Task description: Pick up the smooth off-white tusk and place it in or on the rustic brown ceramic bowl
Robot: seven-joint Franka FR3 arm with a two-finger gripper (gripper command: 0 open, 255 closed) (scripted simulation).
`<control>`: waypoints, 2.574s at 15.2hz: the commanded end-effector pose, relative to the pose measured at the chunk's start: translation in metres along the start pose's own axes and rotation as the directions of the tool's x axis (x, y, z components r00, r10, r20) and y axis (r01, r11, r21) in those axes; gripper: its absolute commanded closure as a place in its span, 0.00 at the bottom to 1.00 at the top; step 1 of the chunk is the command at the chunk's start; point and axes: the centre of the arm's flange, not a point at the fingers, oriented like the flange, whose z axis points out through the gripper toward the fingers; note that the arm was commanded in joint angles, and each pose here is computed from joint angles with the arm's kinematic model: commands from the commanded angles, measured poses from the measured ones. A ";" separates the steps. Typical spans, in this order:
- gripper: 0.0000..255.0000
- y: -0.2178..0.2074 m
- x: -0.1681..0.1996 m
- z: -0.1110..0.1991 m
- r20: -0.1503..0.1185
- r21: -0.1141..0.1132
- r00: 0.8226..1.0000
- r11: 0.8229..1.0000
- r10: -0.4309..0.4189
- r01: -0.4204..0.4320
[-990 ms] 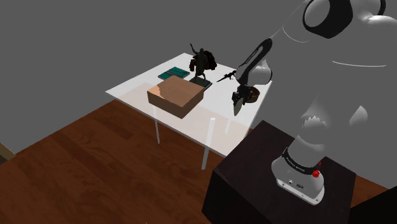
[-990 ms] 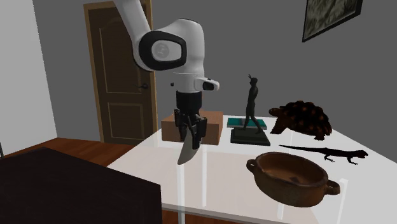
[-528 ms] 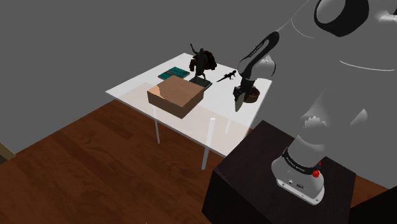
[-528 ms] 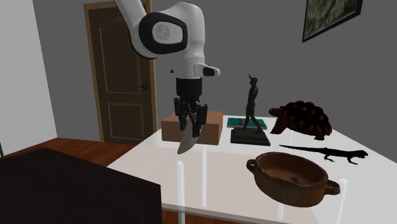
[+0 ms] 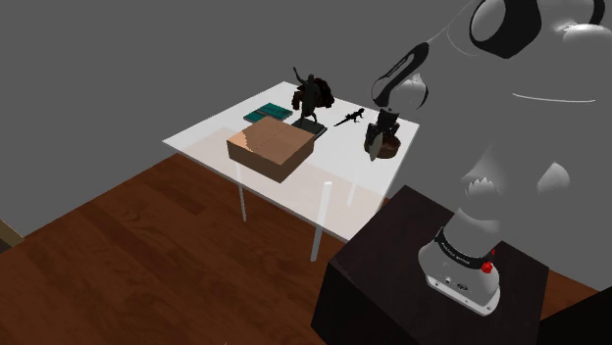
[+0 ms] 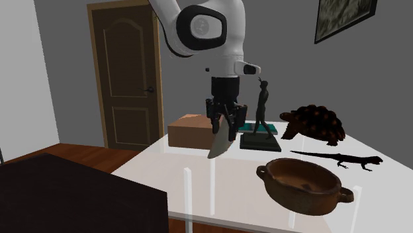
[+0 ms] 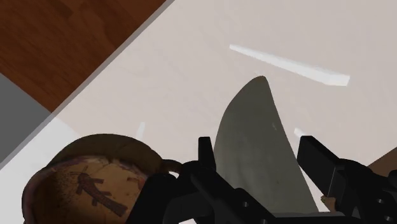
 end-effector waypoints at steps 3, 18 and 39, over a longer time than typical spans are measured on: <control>1.00 0.039 0.035 -0.004 0.000 0.000 1.000 1.000 -0.001 0.001; 1.00 0.162 0.146 -0.005 0.000 0.000 1.000 1.000 -0.001 0.001; 1.00 0.166 0.144 0.070 0.000 0.000 1.000 1.000 -0.001 0.001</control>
